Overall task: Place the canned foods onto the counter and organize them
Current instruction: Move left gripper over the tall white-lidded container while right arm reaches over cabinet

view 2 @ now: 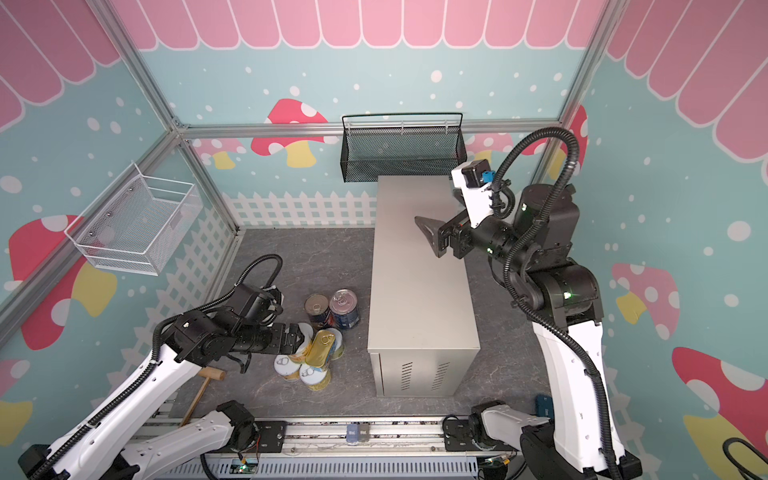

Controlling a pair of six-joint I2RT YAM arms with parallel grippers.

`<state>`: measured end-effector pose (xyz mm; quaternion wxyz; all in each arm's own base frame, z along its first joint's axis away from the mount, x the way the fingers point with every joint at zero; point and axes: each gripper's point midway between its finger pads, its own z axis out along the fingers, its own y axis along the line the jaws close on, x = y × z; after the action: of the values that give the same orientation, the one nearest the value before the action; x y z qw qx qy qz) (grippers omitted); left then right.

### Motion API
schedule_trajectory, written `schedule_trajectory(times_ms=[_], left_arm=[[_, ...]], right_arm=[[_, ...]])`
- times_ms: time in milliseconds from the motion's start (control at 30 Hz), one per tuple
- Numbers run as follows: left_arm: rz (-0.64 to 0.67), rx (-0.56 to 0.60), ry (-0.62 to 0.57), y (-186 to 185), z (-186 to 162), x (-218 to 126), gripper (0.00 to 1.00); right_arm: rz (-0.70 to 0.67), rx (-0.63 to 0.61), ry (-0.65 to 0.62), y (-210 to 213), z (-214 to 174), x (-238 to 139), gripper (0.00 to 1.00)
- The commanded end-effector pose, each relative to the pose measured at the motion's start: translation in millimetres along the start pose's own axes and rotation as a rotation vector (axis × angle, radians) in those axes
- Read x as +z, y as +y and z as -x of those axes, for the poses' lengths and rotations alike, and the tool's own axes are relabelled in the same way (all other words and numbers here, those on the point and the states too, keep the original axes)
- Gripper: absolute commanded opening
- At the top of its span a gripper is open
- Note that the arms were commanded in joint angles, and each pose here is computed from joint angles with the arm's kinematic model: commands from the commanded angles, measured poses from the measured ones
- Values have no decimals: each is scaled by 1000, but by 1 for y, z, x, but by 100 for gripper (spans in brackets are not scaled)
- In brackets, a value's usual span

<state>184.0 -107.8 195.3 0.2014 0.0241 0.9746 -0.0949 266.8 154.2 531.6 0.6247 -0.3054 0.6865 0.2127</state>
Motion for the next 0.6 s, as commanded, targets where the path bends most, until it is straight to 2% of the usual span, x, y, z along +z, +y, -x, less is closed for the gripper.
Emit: schedule_trajectory(times_ms=[0, 333, 567], left_arm=[[67, -35, 6, 8, -3, 4, 100], [175, -26, -10, 7, 5, 20, 100], [138, -42, 15, -2, 1, 37, 100]], right_arm=[[132, 0, 54, 27, -18, 3, 98], [256, -28, 83, 65, -46, 9, 99], [371, -70, 118, 100, -53, 16, 99]])
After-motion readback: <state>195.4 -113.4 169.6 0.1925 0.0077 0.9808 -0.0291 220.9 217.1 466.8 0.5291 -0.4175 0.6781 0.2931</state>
